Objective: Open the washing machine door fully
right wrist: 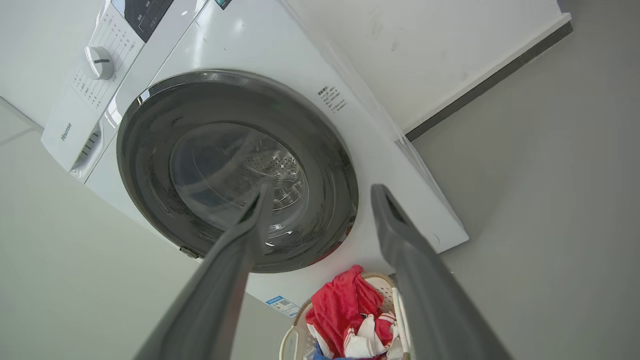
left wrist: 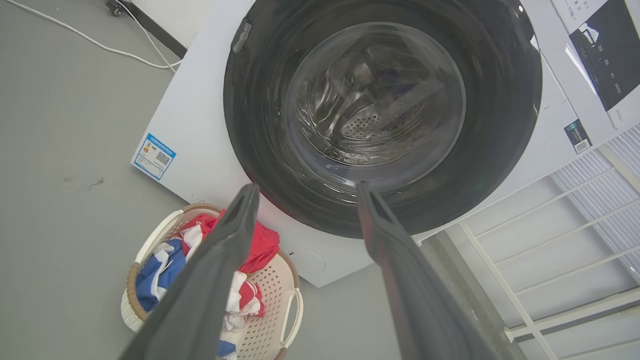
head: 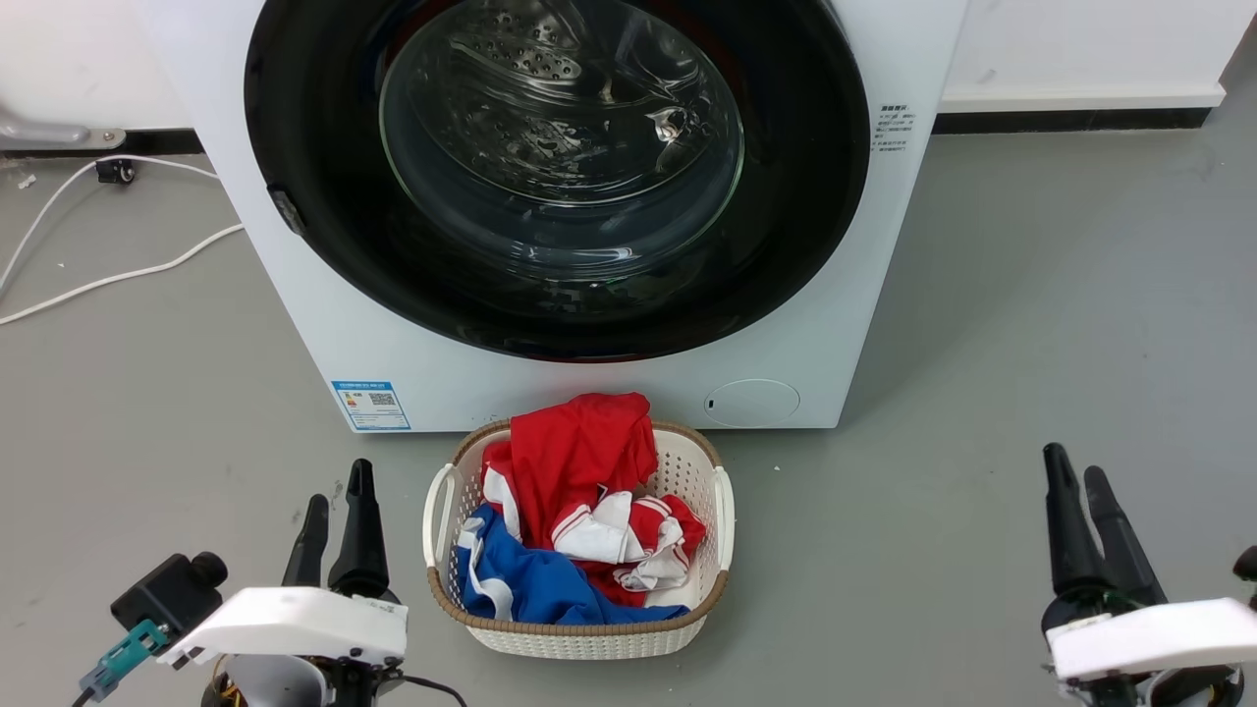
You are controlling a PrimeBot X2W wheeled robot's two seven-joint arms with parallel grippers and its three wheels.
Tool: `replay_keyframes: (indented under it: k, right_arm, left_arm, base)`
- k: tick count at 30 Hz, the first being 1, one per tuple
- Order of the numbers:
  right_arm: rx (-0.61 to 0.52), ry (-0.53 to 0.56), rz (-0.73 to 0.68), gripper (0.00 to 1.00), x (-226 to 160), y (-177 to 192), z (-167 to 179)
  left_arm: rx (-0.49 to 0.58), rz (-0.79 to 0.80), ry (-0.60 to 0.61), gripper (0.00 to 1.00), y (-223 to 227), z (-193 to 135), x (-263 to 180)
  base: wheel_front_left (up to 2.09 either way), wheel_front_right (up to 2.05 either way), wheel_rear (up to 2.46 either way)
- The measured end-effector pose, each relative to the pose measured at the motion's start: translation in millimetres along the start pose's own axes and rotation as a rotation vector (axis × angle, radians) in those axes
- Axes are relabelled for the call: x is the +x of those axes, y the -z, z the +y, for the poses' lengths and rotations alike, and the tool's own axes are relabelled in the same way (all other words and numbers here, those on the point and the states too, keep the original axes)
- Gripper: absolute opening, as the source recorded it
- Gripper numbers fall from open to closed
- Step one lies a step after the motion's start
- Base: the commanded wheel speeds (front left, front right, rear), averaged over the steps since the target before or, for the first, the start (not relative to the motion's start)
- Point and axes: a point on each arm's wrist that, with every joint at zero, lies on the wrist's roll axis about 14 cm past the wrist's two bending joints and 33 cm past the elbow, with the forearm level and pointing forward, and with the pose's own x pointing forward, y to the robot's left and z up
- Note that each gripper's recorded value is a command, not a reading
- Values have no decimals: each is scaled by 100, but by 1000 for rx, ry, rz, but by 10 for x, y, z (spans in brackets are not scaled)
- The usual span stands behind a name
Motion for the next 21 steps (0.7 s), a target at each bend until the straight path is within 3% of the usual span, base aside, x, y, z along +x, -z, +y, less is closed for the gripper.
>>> replay_keyframes:
  k: [21]
  right_arm:
    - [-324,-45,4,100,-97,60,81]
  left_arm:
    - [285,-36,31,100,21,-96,-73]
  base:
    - [0,0,0]
